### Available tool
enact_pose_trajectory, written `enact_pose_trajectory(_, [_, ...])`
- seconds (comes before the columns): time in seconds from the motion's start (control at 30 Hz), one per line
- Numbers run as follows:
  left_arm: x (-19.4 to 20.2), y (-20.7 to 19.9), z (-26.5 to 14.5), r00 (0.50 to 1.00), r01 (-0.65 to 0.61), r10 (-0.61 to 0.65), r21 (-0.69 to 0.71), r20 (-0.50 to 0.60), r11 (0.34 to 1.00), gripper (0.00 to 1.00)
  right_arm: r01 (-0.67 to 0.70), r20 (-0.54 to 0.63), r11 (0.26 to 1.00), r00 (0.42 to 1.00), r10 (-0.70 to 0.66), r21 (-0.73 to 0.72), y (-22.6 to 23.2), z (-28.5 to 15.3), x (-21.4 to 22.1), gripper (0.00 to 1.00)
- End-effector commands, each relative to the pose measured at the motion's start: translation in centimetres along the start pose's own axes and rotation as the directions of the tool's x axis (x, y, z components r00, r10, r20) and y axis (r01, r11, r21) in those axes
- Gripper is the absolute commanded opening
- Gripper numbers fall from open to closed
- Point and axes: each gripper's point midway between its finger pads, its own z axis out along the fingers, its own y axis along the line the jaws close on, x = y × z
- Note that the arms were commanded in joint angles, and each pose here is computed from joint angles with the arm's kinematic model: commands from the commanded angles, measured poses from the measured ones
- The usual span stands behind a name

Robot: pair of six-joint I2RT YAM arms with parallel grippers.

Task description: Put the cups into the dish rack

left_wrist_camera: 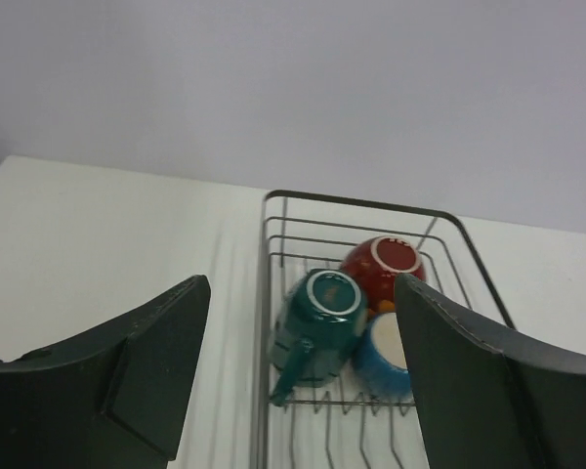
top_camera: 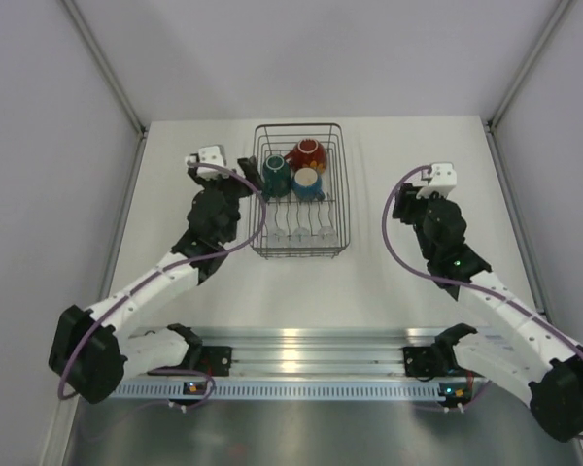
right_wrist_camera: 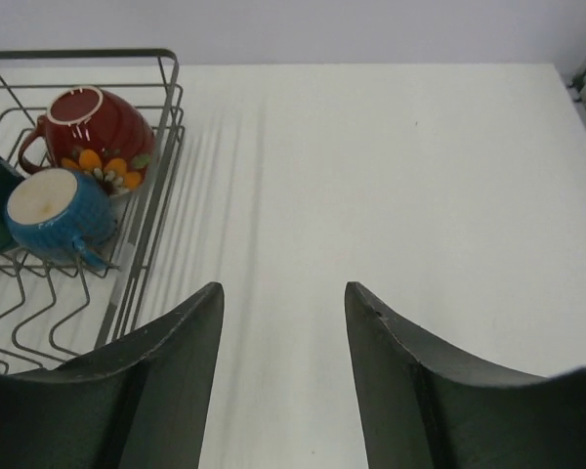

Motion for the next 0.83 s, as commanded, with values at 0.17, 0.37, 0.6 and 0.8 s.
enact_pose_trajectory(0.17, [3.4,9.5,-1.8,0.99,0.035,-0.057,-0.17,-0.126,0.985,0.82,-0.154,-0.093,0.986,0.985,0.148,-0.069,-1.8,3.6,-0.4,0.9])
enact_pose_trajectory(0.37, [5.5,13.9,-3.1,0.984,0.076,-0.115,-0.257,-0.139,0.963,0.82,-0.139,-0.083,0.989,0.987,0.135,-0.044,-2.6,3.2,0.1,0.99])
enact_pose_trajectory(0.6, [5.8,15.0,-3.5,0.982,0.072,-0.116,-0.278,-0.146,0.958,0.82,-0.118,-0.064,0.993,0.991,0.117,-0.007,-3.5,3.0,-0.5,1.0])
enact_pose_trajectory(0.8, [5.6,15.7,-3.7,0.984,0.071,-0.116,-0.303,-0.135,0.95,0.82,-0.111,-0.066,0.993,0.991,0.113,0.029,-4.1,3.0,-0.5,1.0])
